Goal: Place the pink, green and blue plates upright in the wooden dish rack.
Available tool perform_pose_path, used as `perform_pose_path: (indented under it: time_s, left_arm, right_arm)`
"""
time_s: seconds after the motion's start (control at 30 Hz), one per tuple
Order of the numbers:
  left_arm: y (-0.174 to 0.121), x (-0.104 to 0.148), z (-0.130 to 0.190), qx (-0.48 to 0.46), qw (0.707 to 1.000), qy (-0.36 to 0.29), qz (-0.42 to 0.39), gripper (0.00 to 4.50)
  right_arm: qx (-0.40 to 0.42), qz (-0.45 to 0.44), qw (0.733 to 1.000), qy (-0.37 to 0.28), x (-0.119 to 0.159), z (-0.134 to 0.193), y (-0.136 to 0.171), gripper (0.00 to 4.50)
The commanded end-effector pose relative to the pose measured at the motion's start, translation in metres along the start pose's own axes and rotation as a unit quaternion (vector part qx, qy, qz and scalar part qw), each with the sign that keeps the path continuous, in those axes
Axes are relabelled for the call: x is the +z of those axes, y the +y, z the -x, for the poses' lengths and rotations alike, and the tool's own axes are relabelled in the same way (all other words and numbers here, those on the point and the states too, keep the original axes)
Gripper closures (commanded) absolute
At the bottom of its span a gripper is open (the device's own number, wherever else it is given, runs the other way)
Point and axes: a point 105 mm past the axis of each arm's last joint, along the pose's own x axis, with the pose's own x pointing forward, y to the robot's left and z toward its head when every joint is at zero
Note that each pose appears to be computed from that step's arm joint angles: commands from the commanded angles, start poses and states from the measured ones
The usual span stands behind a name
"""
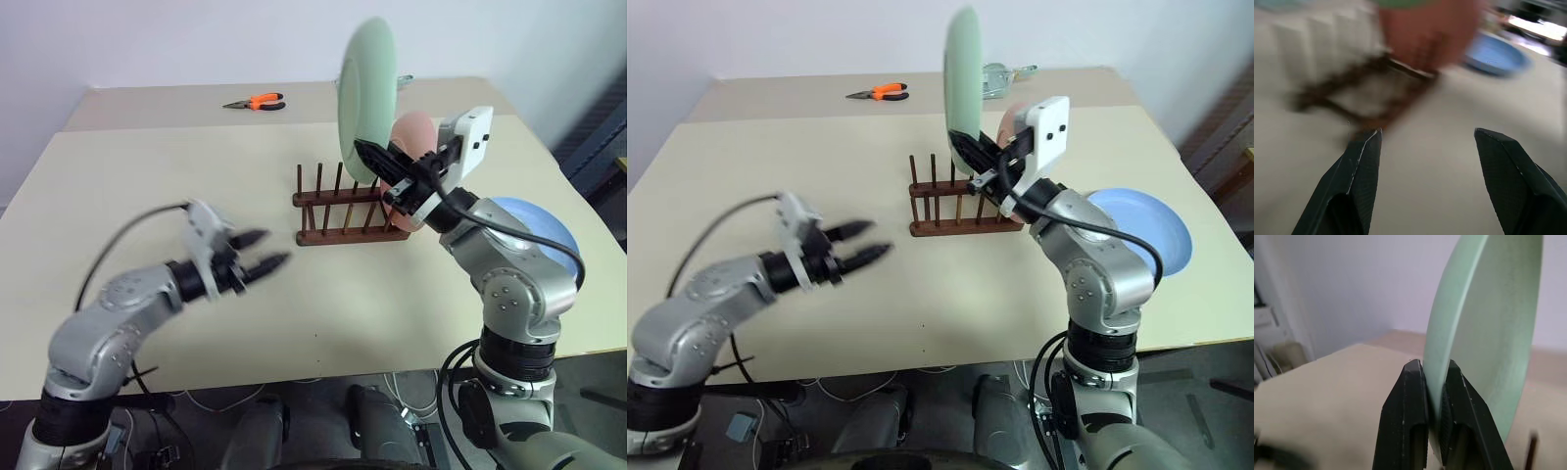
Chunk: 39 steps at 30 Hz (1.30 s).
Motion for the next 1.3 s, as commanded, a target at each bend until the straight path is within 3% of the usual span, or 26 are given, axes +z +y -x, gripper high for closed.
perform_pose_path:
  time_s: [0.03, 0.3, 0.4, 0.5, 0.63, 0.7, 0.8, 0.87, 0.93, 1.03, 1.13, 1.3]
  left_arm:
    - [-0.010, 0.010, -0.004, -0.021, 0.999, -0.011, -0.022, 1.44]
    - [-0.015, 0.009, -0.010, -0.023, 0.999, -0.012, -0.031, 1.44]
    - [-0.015, 0.007, -0.011, -0.021, 0.999, -0.010, -0.033, 1.37]
    - [-0.015, 0.007, -0.011, -0.022, 0.999, -0.008, -0.034, 1.37]
    - [-0.014, 0.006, -0.012, -0.024, 0.999, -0.004, -0.037, 1.37]
    - [-0.014, 0.005, -0.013, -0.029, 0.999, 0.000, -0.042, 1.37]
    - [-0.015, 0.003, -0.016, -0.037, 0.998, 0.007, -0.050, 1.37]
    - [-0.014, 0.002, -0.018, -0.042, 0.998, 0.007, -0.047, 1.37]
    - [-0.016, 0.001, -0.021, -0.053, 0.997, 0.012, -0.051, 1.37]
    - [-0.016, 0.001, -0.025, -0.063, 0.996, 0.013, -0.055, 1.37]
    - [-0.016, 0.001, -0.027, -0.067, 0.996, 0.013, -0.059, 1.37]
    - [-0.016, 0.001, -0.028, -0.069, 0.995, 0.016, -0.066, 1.37]
  right_arm:
    - [0.005, -0.029, 1.000, -0.009, 0.010, 0.003, 0.001, 4.50]
    - [0.013, -0.049, 0.997, 0.056, -0.013, 0.005, 0.000, 4.50]
    - [-0.001, -0.004, 0.998, 0.056, -0.009, 0.002, -0.005, 3.50]
    - [-0.002, 0.092, 0.995, 0.028, 0.009, 0.000, -0.004, 2.02]
    - [-0.003, 0.229, 0.973, 0.006, 0.040, 0.011, -0.013, 2.02]
    - [-0.030, 0.223, 0.974, -0.031, 0.074, 0.025, -0.032, 2.02]
    - [-0.111, 0.207, 0.970, -0.071, 0.112, 0.062, -0.071, 1.11]
    - [-0.169, 0.226, 0.958, -0.046, 0.114, 0.085, -0.096, 0.15]
    - [-0.218, 0.244, 0.944, 0.039, 0.090, 0.110, -0.119, 0.06]
    - [-0.203, 0.254, 0.927, 0.189, 0.027, 0.140, -0.126, 0.06]
    - [-0.187, 0.227, 0.920, 0.260, -0.018, 0.154, -0.120, 0.06]
    - [-0.224, 0.261, 0.858, 0.383, -0.083, 0.185, -0.145, 0.06]
